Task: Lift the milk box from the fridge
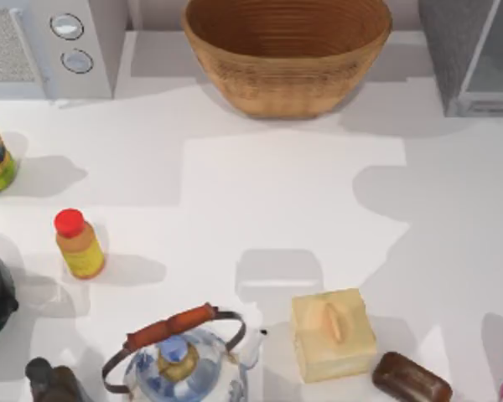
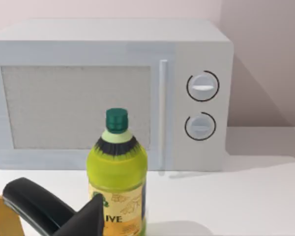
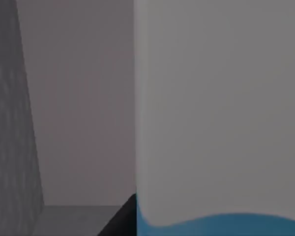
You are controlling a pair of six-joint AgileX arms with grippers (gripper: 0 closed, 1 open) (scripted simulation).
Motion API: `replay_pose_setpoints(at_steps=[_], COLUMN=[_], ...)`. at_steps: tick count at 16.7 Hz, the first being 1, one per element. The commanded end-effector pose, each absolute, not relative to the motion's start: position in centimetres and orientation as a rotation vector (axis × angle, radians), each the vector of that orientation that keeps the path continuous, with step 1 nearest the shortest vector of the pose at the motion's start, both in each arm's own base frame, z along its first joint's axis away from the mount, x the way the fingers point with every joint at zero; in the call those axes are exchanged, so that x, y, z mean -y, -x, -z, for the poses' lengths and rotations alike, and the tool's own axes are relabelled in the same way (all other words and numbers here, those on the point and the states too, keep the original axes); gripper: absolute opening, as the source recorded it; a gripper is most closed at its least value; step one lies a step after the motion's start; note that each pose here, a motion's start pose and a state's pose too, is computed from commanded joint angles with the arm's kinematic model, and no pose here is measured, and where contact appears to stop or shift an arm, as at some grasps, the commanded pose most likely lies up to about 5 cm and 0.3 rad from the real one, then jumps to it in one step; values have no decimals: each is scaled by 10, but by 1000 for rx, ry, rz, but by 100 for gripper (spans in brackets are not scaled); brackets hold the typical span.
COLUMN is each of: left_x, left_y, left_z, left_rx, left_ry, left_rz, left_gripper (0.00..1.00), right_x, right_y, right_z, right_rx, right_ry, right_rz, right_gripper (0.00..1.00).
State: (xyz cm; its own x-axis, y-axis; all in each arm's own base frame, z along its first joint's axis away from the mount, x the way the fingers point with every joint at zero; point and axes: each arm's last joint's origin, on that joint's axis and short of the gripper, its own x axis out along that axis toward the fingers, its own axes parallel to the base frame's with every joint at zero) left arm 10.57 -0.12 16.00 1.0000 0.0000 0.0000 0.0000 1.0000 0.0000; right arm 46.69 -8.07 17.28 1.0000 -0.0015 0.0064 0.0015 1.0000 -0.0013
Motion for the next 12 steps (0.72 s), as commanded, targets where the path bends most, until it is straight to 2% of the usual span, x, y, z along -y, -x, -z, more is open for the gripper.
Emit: replay_pose_setpoints(at_steps=[7,12], left_x=[1,1], left_y=[-106,-106], left_z=[-160,-160], left_rx=[0,0], left_ry=[0,0], left_rz=[0,0], left_gripper=[100,100], right_x=[82,82], right_y=[-393,-381], right_z=[-165,-166], right_rx=[-17,-9], right_ry=[-4,-3], right_rz=[11,13], right_gripper=[0,0])
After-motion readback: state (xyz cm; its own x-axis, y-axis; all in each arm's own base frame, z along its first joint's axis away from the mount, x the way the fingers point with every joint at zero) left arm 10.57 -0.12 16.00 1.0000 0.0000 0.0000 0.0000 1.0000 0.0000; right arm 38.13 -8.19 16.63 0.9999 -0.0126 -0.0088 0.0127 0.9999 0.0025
